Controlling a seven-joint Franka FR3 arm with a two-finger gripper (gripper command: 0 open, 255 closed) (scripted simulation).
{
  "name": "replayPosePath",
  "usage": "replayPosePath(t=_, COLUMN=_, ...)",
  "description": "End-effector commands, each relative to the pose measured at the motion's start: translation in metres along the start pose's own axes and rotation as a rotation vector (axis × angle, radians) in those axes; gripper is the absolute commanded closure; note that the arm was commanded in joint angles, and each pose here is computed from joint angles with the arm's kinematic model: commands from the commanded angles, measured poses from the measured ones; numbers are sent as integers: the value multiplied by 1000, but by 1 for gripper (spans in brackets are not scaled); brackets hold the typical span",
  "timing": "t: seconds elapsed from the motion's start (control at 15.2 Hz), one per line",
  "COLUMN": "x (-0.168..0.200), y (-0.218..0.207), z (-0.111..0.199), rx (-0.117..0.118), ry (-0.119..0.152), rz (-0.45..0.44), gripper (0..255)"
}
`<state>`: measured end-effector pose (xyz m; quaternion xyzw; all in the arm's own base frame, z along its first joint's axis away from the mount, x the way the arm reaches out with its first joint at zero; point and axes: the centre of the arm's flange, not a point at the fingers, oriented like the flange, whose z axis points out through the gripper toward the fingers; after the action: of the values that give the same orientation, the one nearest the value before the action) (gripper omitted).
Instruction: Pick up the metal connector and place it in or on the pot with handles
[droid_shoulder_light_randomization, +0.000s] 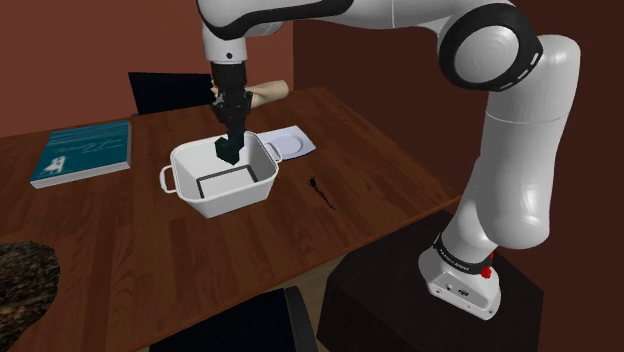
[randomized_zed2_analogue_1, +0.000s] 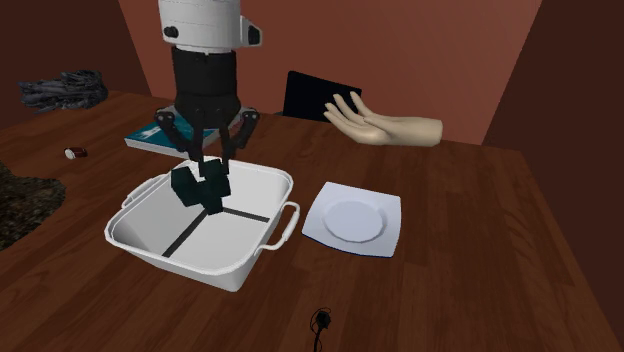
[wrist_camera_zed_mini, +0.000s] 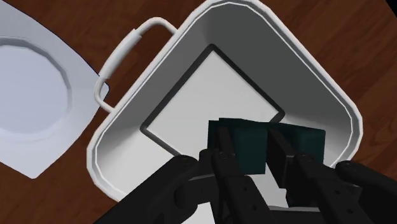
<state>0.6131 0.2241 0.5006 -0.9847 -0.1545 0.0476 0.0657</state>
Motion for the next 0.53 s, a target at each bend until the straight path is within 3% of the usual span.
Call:
replayPosePath(t=0.0, x=14, y=-22, z=-1, rx=0, ry=0, rz=1, gripper=255)
replayPosePath(t=0.46, x=16, y=-17, z=36, rx=0, ry=0, rz=1, gripper=255)
